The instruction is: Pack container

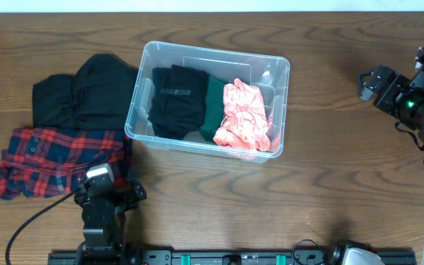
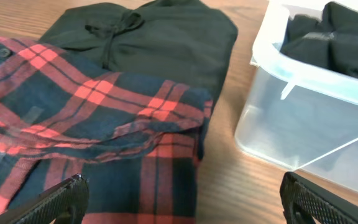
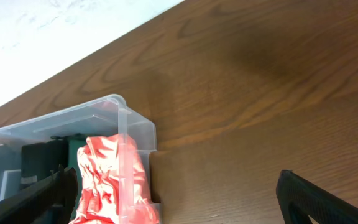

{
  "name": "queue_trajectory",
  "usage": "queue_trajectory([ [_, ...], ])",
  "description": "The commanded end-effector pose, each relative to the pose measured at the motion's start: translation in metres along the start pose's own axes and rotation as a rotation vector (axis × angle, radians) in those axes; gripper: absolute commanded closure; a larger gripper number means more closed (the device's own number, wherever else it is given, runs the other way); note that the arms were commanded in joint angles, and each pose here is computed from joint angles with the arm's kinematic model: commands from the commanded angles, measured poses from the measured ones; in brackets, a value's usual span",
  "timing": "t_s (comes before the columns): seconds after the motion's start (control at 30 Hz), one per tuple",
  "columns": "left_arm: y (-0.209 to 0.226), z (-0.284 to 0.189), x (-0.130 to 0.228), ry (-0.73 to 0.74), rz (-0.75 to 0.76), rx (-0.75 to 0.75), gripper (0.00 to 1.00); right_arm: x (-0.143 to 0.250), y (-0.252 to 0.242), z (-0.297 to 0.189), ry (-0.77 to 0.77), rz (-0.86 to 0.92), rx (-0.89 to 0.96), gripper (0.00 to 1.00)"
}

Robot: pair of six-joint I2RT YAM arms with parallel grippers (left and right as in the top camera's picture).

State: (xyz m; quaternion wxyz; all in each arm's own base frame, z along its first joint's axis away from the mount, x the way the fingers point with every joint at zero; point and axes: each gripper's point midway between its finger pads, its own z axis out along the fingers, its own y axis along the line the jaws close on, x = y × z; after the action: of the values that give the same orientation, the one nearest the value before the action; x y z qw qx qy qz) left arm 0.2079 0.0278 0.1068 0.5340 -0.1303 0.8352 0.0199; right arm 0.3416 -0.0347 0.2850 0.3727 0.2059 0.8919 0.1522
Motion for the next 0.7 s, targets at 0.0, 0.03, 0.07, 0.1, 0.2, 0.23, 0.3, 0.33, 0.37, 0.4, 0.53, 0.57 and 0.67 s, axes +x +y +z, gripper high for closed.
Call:
queue_trajectory([
  [0.0,-0.007,0.001,0.003,0.006,-0.059,0.042,0.02,0.000,-0.003,-0.002,-0.003,0.012,0.008,0.01],
  [0.03,-0.007,-0.001,0.000,0.008,-0.061,0.041,0.02,0.000,-0.003,-0.002,-0.003,0.012,0.008,0.01],
  [0.07,-0.007,-0.004,-0.002,0.010,-0.061,0.040,0.02,0.000,-0.003,-0.002,-0.003,0.012,0.008,0.01],
  [0.1,-0.007,-0.009,-0.008,0.010,-0.061,0.039,0.02,0.000,-0.003,-0.002,-0.004,0.012,0.009,0.01],
  [0.2,-0.001,-0.026,-0.033,0.009,-0.079,-0.004,0.02,0.000,-0.003,-0.002,-0.004,0.012,0.009,0.01],
  [0.23,0.001,-0.033,-0.044,0.013,-0.092,-0.026,0.02,0.000,-0.003,-0.002,-0.003,0.012,0.008,0.01],
  [0.3,0.002,-0.045,-0.063,0.039,-0.090,-0.046,0.02,0.000,-0.003,-0.002,-0.004,0.012,0.009,0.01],
  [0.33,0.000,-0.051,-0.073,0.060,-0.086,-0.050,0.02,0.000,-0.003,-0.002,-0.003,0.012,0.008,0.01],
  [0.37,-0.005,-0.055,-0.084,0.076,-0.085,-0.031,0.02,0.000,-0.003,-0.002,-0.003,0.012,0.008,0.01],
  [0.4,-0.014,-0.060,-0.096,0.086,-0.086,0.008,0.02,0.000,-0.003,-0.002,-0.003,0.012,0.008,0.01],
  [0.53,-0.031,-0.077,-0.151,0.057,-0.094,0.071,0.02,0.000,-0.003,-0.002,-0.003,0.012,0.008,0.01],
  [0.57,-0.030,-0.080,-0.161,0.039,-0.094,0.058,0.02,0.000,-0.003,-0.002,-0.003,0.012,0.008,0.01],
  [0.67,-0.011,-0.088,-0.182,-0.012,-0.143,-0.054,0.02,0.000,-0.003,-0.002,-0.003,0.012,0.008,0.01],
])
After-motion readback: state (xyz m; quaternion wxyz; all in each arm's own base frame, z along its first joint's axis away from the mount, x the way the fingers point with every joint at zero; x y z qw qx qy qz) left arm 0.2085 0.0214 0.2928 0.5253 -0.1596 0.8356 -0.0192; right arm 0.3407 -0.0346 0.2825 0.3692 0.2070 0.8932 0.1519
